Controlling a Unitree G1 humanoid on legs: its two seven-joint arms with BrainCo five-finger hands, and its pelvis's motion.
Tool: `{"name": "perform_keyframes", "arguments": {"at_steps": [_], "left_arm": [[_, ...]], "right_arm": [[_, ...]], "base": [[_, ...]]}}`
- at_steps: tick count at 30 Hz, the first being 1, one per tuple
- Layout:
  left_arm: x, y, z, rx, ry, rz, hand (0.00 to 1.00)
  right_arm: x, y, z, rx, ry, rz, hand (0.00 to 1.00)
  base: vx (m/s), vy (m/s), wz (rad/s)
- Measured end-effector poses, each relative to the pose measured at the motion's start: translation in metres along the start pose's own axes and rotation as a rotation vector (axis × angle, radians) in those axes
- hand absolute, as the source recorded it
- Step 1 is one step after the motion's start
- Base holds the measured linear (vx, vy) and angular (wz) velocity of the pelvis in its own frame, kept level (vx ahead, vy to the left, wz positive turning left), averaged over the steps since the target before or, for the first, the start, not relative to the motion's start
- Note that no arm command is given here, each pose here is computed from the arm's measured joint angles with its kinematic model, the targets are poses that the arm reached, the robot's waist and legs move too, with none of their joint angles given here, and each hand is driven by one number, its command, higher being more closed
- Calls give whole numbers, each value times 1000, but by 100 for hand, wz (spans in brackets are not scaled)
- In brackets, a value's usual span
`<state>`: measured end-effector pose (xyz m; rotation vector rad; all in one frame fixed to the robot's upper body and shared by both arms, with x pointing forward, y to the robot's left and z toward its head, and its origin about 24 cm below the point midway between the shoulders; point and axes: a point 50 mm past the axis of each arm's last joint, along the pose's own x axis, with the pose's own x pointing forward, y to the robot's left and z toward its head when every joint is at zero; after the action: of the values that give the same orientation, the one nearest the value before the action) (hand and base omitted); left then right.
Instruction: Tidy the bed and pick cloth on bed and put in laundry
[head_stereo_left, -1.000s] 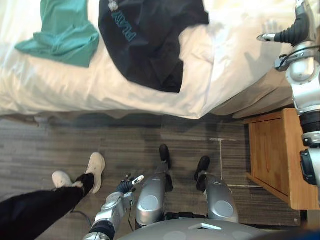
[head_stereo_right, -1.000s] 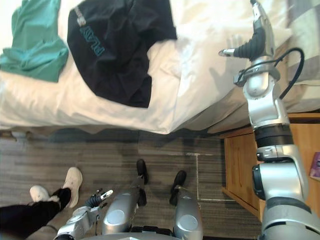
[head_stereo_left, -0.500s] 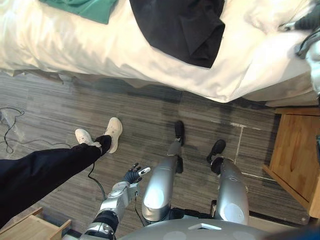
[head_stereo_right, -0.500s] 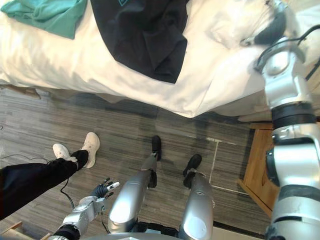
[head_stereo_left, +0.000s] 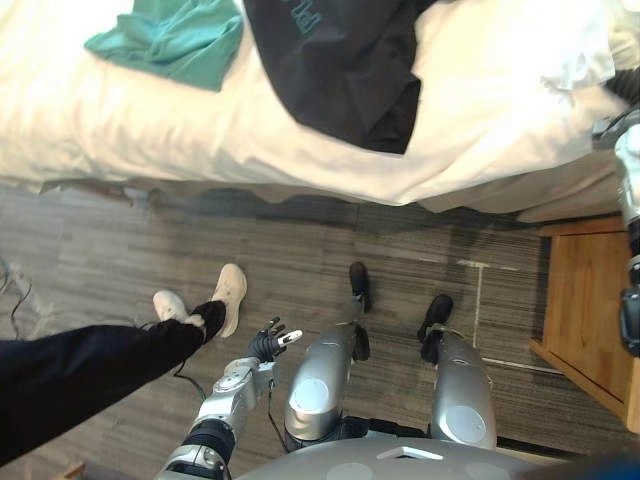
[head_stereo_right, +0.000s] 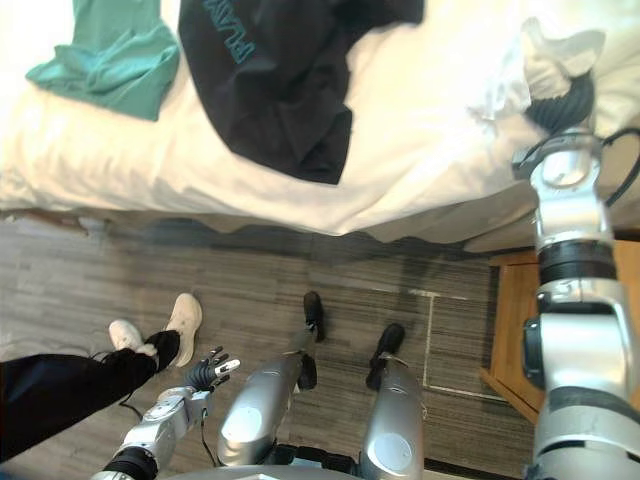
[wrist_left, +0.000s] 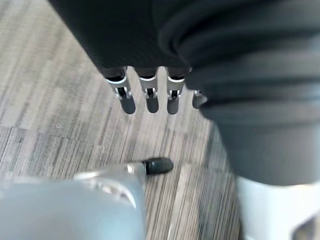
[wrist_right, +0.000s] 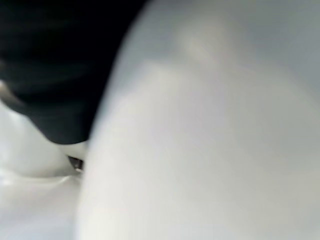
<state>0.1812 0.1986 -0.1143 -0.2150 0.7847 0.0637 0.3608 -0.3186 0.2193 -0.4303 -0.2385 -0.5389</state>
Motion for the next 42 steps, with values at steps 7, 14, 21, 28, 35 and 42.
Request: {"name": "perform_keyframes", "arguments": {"at_steps": [7, 14, 21, 28, 35, 42], "left_arm": [[-5, 3, -29, 23, 100, 43, 0], [-14, 0, -60, -2, 180, 79, 0], [-18, 6, -70, 4, 226, 123, 0], [-24, 11, -80, -5, 257, 132, 0], [-28, 20, -81, 2, 271, 151, 0], [-43, 36, -97, 2, 335, 176, 0]], "right_arm": [[-86, 37, -103, 327, 297, -78, 0], [-188, 78, -177, 438, 676, -159, 0], [-312, 60, -242, 302, 1155, -334, 0], [-311, 25, -250, 279, 1169, -550, 100], [-224, -5, -217, 372, 782, -441, 100], [-114, 20, -130, 798, 358, -130, 100]], "base": [[71, -13, -43], [129, -26, -11], [75, -11, -11], [4, 9, 10], [7, 44, -2], [58, 27, -3]]}}
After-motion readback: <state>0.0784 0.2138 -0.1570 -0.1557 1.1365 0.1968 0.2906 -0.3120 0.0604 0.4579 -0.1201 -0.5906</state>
